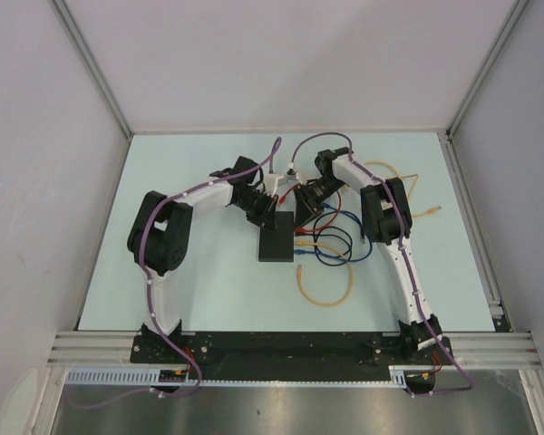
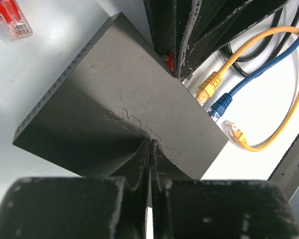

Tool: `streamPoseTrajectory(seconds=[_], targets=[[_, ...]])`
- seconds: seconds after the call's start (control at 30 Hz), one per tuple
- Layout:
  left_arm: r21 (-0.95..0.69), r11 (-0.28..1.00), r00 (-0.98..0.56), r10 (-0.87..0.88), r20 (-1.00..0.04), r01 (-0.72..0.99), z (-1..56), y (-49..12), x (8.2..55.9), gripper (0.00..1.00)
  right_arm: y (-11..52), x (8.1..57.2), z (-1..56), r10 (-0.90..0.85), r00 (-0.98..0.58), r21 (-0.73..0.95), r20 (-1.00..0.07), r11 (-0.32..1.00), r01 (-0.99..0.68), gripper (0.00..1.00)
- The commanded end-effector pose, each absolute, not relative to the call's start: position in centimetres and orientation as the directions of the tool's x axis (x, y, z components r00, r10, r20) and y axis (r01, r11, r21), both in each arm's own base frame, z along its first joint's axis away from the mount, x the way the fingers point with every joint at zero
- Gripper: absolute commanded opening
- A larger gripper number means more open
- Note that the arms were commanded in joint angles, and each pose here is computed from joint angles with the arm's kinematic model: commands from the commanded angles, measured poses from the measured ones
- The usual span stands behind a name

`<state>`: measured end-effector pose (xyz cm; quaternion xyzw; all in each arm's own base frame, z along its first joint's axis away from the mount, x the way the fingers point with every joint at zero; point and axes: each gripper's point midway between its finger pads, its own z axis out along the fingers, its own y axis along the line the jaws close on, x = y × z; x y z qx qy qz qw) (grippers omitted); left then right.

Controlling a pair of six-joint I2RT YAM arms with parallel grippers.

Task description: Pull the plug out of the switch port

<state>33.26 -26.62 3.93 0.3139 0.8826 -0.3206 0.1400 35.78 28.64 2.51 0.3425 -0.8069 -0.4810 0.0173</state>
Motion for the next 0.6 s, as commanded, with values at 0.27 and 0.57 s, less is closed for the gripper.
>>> streamPoseTrajectory(seconds=[0.27,0.57], targets=[[-0.369,0.694,-0.787,0.548,-0.284,0.617,-1.59,-22.66,31.38,0.02,27.26,35.89,-2.89,-0.638,-0.735,0.706,-0.230,0.410,-0.578,0.32],[-0.371,0.695,-0.788,0.547,-0.283,0.616,-1.64,-22.73,31.46,0.02,27.19,35.83,-3.27,-0.640,-0.737,0.695,-0.216,0.429,-0.577,0.32]])
